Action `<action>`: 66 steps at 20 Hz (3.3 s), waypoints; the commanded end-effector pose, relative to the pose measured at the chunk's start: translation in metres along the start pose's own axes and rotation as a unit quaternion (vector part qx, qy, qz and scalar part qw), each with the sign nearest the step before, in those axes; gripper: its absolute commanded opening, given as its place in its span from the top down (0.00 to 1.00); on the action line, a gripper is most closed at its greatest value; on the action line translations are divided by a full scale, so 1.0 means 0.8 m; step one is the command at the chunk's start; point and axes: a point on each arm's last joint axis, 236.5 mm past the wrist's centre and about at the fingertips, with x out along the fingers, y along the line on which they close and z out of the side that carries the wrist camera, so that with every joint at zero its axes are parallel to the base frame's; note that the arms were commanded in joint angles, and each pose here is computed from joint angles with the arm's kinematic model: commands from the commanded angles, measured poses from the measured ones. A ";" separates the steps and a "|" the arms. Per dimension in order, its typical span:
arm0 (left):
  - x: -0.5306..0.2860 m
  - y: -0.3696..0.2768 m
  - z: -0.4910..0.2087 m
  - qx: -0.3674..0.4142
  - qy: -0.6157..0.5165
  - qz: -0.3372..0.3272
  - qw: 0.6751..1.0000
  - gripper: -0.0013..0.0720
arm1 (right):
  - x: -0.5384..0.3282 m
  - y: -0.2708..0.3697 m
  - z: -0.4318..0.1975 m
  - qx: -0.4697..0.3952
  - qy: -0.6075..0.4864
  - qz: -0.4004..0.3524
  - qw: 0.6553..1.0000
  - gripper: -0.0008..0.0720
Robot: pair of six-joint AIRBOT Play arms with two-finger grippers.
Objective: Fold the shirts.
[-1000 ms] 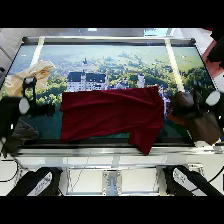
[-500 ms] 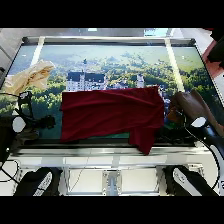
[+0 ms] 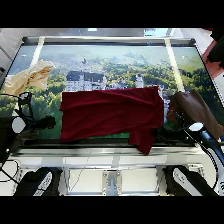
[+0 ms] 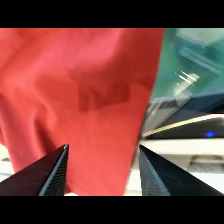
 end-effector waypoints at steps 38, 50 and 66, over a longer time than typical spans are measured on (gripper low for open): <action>0.082 -0.070 -0.065 -0.209 0.129 -0.091 0.965 0.97 | -0.063 0.124 0.018 -0.133 -0.028 0.072 0.988 0.95; -0.034 -0.049 0.099 -0.004 -0.063 -0.064 0.996 0.97 | -0.169 0.154 -0.008 -0.174 -0.066 0.030 0.982 0.95; 0.137 -0.119 0.212 0.095 -0.043 -0.061 0.993 0.97 | -0.038 0.160 0.217 -0.139 -0.144 0.009 0.980 0.95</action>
